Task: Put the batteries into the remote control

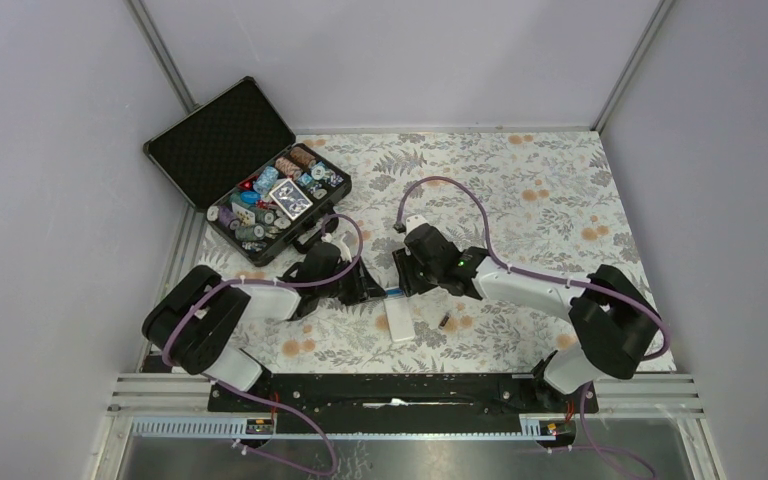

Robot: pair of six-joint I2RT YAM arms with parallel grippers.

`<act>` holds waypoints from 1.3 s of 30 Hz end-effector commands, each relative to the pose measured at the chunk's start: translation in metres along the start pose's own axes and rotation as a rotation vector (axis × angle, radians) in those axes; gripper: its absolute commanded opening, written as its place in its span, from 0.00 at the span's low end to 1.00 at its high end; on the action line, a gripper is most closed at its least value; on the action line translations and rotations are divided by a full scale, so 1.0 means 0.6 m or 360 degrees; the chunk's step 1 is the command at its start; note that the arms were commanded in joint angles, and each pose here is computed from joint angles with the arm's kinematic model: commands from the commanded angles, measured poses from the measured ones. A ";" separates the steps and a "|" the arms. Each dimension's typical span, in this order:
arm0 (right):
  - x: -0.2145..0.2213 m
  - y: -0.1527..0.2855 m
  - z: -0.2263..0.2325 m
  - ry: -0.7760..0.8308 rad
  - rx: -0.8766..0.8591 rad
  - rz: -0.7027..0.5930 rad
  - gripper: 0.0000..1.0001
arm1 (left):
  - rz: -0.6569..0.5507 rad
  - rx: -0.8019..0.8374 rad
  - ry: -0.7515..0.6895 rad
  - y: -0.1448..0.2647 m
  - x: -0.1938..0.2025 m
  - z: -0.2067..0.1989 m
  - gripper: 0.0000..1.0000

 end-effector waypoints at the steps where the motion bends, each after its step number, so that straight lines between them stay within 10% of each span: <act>1: -0.030 -0.003 0.015 -0.0053 -0.0033 -0.0055 0.45 | -0.0072 0.0134 -0.0064 -0.005 -0.031 -0.030 0.30; 39: -0.004 -0.041 0.016 -0.0182 -0.0029 0.0054 0.33 | -0.0068 0.0165 -0.0021 -0.002 -0.023 -0.016 0.21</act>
Point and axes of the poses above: each gripper's point midway between its finger pads, its own y axis back along the fingers, its own z axis along the line the jaws close on, x = y × z, the point moved 3 cm from there along y, back along the fingers, and after that the axes turned 8 degrees about -y, right-handed, at the moved point
